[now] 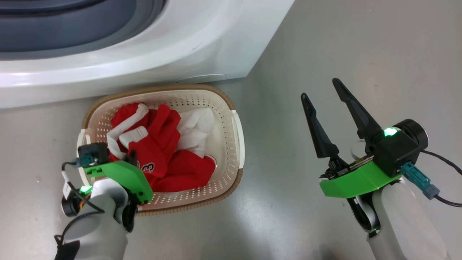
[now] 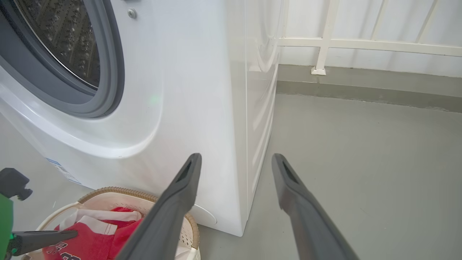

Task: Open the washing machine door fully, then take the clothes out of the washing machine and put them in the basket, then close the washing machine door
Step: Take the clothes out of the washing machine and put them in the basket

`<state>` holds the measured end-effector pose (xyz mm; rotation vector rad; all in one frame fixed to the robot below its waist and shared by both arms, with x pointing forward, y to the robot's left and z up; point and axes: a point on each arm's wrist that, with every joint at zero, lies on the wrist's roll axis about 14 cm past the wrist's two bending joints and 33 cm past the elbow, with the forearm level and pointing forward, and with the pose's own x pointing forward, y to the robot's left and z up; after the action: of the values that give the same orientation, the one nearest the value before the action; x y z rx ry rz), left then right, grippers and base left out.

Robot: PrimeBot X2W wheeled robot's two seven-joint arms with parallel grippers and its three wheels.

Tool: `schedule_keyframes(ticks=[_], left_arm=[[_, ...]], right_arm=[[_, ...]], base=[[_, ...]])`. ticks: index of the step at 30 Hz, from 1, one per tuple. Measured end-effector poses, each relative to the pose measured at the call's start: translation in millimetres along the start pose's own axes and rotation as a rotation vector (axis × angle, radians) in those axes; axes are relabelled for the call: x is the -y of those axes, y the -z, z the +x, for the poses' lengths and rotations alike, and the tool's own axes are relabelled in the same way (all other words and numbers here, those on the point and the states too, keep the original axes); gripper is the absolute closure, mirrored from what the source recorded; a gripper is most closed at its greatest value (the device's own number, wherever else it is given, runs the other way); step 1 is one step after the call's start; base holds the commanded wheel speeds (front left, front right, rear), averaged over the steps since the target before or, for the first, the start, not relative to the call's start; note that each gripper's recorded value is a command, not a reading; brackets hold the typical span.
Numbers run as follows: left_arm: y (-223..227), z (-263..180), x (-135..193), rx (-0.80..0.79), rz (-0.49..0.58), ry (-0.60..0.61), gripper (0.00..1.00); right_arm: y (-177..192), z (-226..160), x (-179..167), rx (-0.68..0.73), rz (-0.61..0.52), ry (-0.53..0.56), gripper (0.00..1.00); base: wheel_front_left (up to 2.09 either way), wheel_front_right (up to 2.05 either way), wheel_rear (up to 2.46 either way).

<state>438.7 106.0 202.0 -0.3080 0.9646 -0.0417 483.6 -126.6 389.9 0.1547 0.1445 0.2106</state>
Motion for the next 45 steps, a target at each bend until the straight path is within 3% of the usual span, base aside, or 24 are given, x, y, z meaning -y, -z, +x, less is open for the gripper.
schedule_keyframes(ticks=[1,2,3,4,5,26,31,45], left_arm=[[-3.1,0.2,1.2,0.012,0.002,0.003,0.62],[-6.2,0.3,1.9,0.023,0.001,0.004,0.52],[-8.9,0.1,3.5,0.032,-0.003,0.013,0.23],[-12.2,-0.3,4.1,0.044,-0.004,0.014,0.07],[-15.8,-0.8,5.6,0.057,-0.005,0.022,0.0],[-87.8,-61.3,27.5,0.354,-0.034,0.121,0.0],[-119.4,-89.6,31.6,0.501,-0.064,0.139,0.0],[-164.0,-192.3,31.6,0.851,0.014,0.176,0.0]], right_arm=[[-0.2,-0.1,0.0,0.0,0.0,0.0,0.0],[-0.3,-0.2,0.0,0.0,0.0,0.0,0.0],[-0.7,-0.3,0.1,0.001,0.0,0.001,0.0],[-1.3,-0.3,0.2,0.002,-0.001,0.001,0.0],[-2.3,-0.2,0.1,0.004,-0.001,0.001,0.0],[-53.9,-10.5,-8.0,0.113,-0.024,0.0,0.0],[-64.5,-15.4,-4.1,0.131,-0.061,0.016,0.0],[-92.6,-34.1,-6.7,0.186,-0.071,0.032,0.0]], base=[[0.0,0.0,0.0],[0.0,0.0,0.0],[0.0,0.0,0.0],[0.0,0.0,0.0],[0.0,0.0,0.0],[0.0,0.0,0.0],[0.0,0.0,0.0],[0.0,0.0,0.0]])
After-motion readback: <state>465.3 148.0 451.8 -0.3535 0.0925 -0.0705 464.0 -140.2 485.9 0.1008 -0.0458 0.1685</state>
